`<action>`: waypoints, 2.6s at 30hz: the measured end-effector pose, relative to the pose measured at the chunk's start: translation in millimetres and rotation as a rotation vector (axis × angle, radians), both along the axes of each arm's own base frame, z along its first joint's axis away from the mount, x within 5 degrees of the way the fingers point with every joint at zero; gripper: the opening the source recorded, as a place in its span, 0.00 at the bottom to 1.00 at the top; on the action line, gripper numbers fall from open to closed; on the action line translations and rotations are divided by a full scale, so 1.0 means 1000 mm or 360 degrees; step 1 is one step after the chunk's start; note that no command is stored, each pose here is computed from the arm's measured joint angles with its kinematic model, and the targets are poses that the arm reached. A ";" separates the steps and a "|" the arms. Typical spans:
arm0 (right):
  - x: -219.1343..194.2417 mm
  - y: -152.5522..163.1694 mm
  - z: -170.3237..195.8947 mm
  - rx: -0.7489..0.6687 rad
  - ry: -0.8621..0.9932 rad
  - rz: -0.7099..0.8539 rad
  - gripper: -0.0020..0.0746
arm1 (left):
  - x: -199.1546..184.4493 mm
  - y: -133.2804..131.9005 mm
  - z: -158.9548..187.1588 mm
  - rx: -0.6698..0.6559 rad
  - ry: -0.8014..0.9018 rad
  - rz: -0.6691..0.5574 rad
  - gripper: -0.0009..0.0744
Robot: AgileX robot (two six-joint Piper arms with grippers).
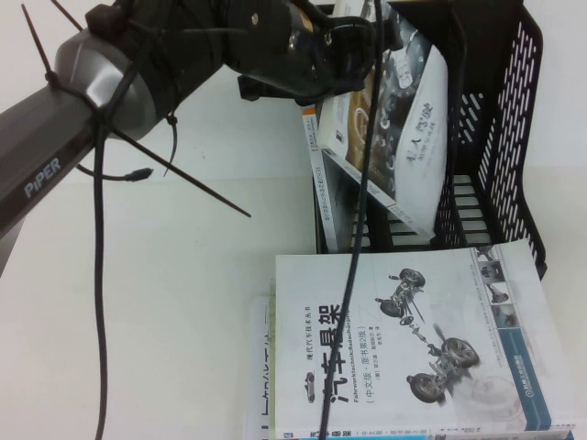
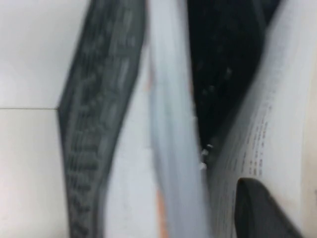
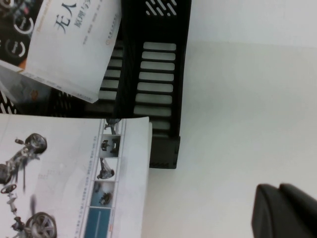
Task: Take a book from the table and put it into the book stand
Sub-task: Place the book on the book shelf
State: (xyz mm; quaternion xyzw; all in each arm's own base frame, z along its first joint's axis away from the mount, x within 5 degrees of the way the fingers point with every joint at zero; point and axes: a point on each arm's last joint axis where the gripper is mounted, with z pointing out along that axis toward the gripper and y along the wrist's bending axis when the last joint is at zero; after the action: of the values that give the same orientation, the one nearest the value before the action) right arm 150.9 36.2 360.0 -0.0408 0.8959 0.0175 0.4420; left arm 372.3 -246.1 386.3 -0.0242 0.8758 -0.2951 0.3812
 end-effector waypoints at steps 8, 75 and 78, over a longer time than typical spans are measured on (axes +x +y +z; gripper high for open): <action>0.000 0.001 0.000 0.0025 0.0007 0.0004 0.03 | 0.003 0.007 0.003 0.0074 -0.0024 0.0131 0.14; -0.002 0.008 0.000 0.0058 0.0017 0.0144 0.03 | -0.014 -0.010 0.042 0.0159 0.0053 0.0207 0.14; -0.002 0.009 0.000 0.0055 0.0017 0.0152 0.03 | -0.009 -0.015 0.033 0.0163 0.0072 0.0208 0.14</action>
State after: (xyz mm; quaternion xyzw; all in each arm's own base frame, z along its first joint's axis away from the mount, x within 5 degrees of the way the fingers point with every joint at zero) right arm 149.3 44.9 359.6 -0.0759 0.8949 0.0543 0.4364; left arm 363.1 -260.7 419.7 -0.0684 0.8947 -0.2237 0.3806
